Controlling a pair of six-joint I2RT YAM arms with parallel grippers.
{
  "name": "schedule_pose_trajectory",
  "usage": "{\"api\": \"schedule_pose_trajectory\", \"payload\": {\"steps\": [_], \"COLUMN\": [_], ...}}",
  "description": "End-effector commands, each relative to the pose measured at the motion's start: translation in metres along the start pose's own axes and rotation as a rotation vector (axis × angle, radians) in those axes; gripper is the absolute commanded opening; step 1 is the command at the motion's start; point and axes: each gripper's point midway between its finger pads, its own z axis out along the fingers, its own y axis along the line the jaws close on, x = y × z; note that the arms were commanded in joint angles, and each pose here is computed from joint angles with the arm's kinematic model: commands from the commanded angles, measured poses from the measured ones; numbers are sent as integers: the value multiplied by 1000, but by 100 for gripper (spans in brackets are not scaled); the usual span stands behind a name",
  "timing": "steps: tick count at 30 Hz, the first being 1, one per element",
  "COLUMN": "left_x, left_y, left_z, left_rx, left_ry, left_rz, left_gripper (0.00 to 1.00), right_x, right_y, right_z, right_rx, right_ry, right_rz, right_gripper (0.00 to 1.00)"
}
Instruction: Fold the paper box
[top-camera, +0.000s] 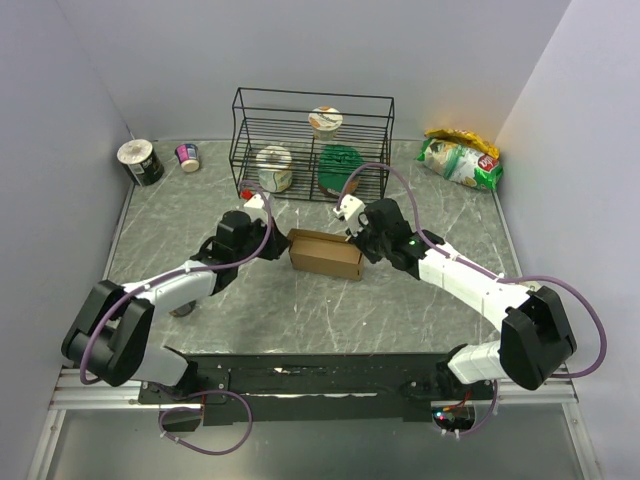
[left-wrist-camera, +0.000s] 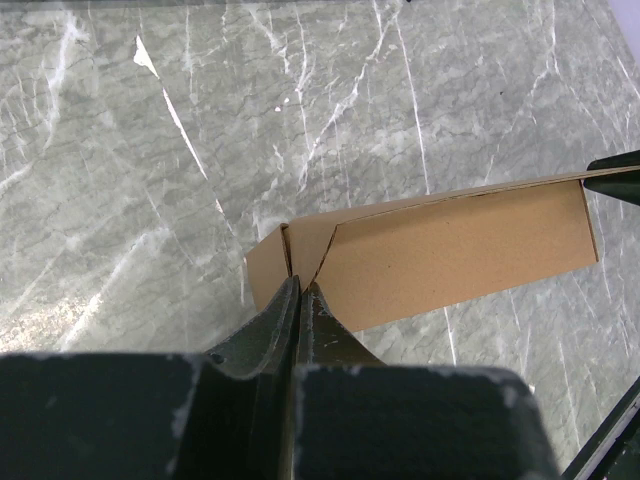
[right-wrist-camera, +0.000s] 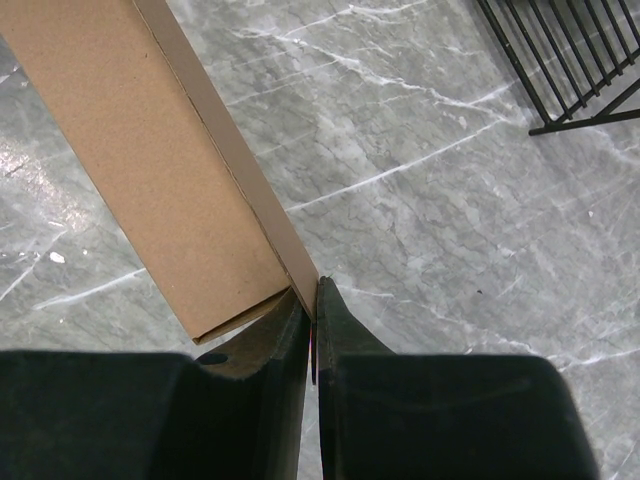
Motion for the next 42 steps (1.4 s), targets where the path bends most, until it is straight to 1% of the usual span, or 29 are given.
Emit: {"api": "schedule_pose_trajectory", "payload": {"steps": [1,3,6,12,18,27,35,37,38,39,40,42], "left_x": [15,18,33,56,65,91,94,97,99,99,98,96], "left_y": [6,3,3,7,-7,-3,13,14,15,15,15,13], "left_z": [-8,-8,-8,-7,-9,-4,-6,-7,-8,-8,-8,-7], "left_rx": [-26,-10,0,-39,12,-55,-164,-170,-172,-170,-167,-163], "left_ry": [42,36,53,103,98,160,172,185,189,189,185,179], "left_rz": [-1,-8,-15,0,-47,-38,-57,-56,-56,-55,-53,-49], "left_gripper": [5,5,4,4,4,3,1,1,1,1,1,1], "right_x": [-11,-11,-8,-2,7,2,6,6,5,3,3,-3], "right_y": [-3,-4,-6,-7,-10,-10,-8,-8,-9,-10,-10,-12], "right_z": [-7,-7,-6,-6,-4,-9,-9,-11,-12,-15,-17,-25], "right_rx": [22,31,43,66,101,106,110,115,119,123,123,129], "right_ry": [-48,-41,-19,-9,13,-6,9,12,11,7,13,-4], "right_rz": [10,20,42,76,104,152,192,210,218,226,246,271], "right_gripper": [13,13,13,13,13,13,13,16,20,23,30,35]}}
